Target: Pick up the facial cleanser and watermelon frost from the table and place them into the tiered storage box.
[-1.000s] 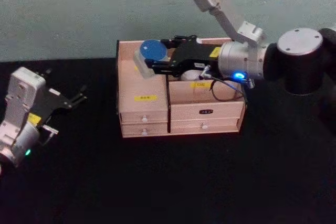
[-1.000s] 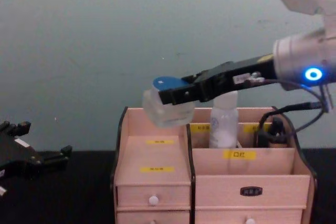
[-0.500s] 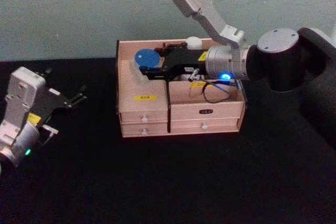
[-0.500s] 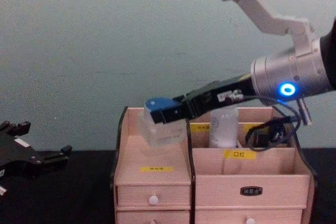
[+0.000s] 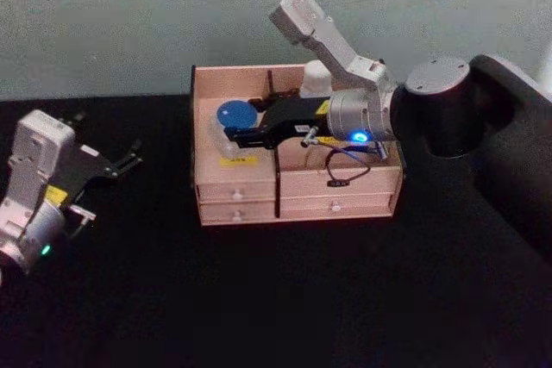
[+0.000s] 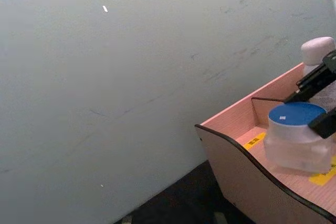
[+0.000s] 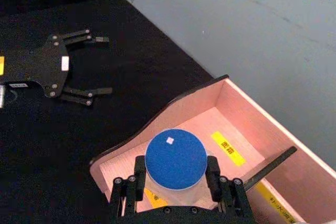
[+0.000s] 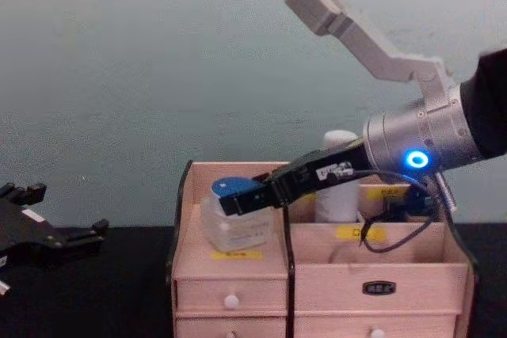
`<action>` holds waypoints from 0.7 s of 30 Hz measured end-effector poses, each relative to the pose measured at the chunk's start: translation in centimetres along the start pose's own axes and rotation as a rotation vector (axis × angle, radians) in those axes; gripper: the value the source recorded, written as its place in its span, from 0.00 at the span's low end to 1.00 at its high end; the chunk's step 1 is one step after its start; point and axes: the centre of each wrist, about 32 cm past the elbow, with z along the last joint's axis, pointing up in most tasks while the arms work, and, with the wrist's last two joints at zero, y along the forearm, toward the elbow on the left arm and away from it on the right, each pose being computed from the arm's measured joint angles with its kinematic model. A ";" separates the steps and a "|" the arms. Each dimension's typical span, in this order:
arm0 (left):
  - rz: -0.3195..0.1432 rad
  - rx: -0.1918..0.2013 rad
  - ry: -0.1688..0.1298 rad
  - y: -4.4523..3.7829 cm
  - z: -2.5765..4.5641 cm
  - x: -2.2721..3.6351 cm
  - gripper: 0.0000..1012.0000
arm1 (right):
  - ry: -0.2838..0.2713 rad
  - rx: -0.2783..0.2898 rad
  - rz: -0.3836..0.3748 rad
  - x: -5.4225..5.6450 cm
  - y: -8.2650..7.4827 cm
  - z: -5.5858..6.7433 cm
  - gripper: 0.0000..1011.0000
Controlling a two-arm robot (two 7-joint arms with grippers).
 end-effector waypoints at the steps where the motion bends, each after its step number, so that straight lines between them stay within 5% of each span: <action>1: 0.000 0.000 0.000 0.00 0.00 0.00 0.99 | 0.000 -0.002 0.000 0.0 0.0 0.0 0.69; 16: 0.000 0.000 0.000 0.00 0.00 0.00 0.99 | -0.001 -0.012 0.000 -0.1 0.2 0.1 0.70; 21: 0.000 0.000 0.000 0.00 0.00 0.00 0.99 | -0.001 -0.011 -0.001 0.0 0.2 0.1 0.84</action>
